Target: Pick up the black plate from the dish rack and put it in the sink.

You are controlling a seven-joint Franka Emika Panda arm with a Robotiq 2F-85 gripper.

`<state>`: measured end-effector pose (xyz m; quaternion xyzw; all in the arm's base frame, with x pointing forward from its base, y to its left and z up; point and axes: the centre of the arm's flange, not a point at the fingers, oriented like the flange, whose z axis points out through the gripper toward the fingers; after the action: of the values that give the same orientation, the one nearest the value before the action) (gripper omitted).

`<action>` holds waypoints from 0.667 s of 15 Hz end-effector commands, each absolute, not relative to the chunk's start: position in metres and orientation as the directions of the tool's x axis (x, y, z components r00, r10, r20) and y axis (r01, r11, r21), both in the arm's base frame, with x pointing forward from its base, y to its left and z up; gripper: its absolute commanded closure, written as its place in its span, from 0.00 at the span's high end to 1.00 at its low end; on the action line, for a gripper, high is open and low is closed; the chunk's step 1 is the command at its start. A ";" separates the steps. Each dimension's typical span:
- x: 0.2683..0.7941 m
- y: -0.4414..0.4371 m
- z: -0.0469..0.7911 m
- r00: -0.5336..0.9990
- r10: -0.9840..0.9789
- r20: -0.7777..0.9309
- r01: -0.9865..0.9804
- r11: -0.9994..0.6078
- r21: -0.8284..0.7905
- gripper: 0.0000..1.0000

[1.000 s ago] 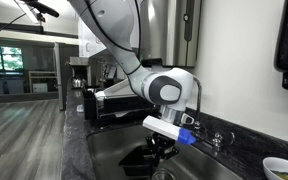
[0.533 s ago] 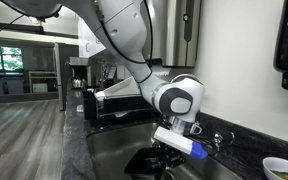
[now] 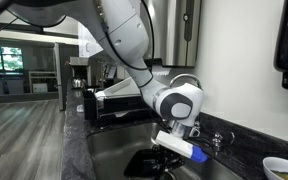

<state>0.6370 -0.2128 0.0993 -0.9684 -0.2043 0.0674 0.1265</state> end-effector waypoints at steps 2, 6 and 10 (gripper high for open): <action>0.643 -0.215 0.093 0.885 0.461 -0.064 0.416 -0.845 -0.335 0.02; 0.641 -0.216 0.092 0.867 0.494 -0.069 0.438 -0.820 -0.368 0.02; 0.640 -0.218 0.096 0.859 0.507 -0.071 0.447 -0.811 -0.378 0.45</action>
<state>0.6353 -0.2109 0.0957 -0.9526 -0.2445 0.0896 0.1573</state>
